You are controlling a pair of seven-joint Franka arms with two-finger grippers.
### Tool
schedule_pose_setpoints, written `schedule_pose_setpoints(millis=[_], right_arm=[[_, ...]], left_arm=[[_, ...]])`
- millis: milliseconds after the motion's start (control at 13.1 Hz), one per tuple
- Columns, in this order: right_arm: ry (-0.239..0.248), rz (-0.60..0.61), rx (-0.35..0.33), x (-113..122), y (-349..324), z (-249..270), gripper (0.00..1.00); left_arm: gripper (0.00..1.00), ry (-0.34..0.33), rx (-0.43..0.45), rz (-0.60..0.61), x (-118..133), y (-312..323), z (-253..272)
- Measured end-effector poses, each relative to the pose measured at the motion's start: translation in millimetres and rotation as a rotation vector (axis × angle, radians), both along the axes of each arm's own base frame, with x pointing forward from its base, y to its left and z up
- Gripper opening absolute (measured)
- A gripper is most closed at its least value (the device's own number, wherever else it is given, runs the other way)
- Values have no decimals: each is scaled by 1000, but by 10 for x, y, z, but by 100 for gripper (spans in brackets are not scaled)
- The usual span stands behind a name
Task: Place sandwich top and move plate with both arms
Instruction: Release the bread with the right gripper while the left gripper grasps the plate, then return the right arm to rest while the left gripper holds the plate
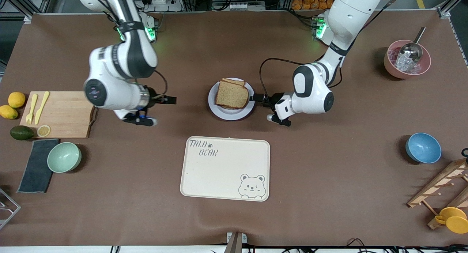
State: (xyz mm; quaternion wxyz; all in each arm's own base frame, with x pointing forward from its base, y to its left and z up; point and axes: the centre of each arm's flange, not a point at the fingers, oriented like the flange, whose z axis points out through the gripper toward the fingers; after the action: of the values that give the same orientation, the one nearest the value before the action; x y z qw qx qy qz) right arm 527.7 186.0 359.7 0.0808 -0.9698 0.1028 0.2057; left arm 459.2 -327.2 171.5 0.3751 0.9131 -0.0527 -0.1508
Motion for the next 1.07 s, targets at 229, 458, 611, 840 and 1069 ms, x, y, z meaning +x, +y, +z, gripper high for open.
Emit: schedule_pose_setpoints(millis=[229,458,611,840,1069], right_arm=[[48,-8,-18,37,-528,124,100],[112,-22,10,54,-1015,111,100],[131,6,26,116,-1410,118,100],[91,38,12,210,-1828,377,100],[1,52,27,232,-2028,876,100]], left_arm=[[100,18,-34,17,-96,-108,-81],[100,14,-84,24,-203,-172,-224],[100,9,-101,31,-236,-146,-304],[100,11,-110,58,-206,-91,-317],[100,21,-124,89,-223,-77,-355]])
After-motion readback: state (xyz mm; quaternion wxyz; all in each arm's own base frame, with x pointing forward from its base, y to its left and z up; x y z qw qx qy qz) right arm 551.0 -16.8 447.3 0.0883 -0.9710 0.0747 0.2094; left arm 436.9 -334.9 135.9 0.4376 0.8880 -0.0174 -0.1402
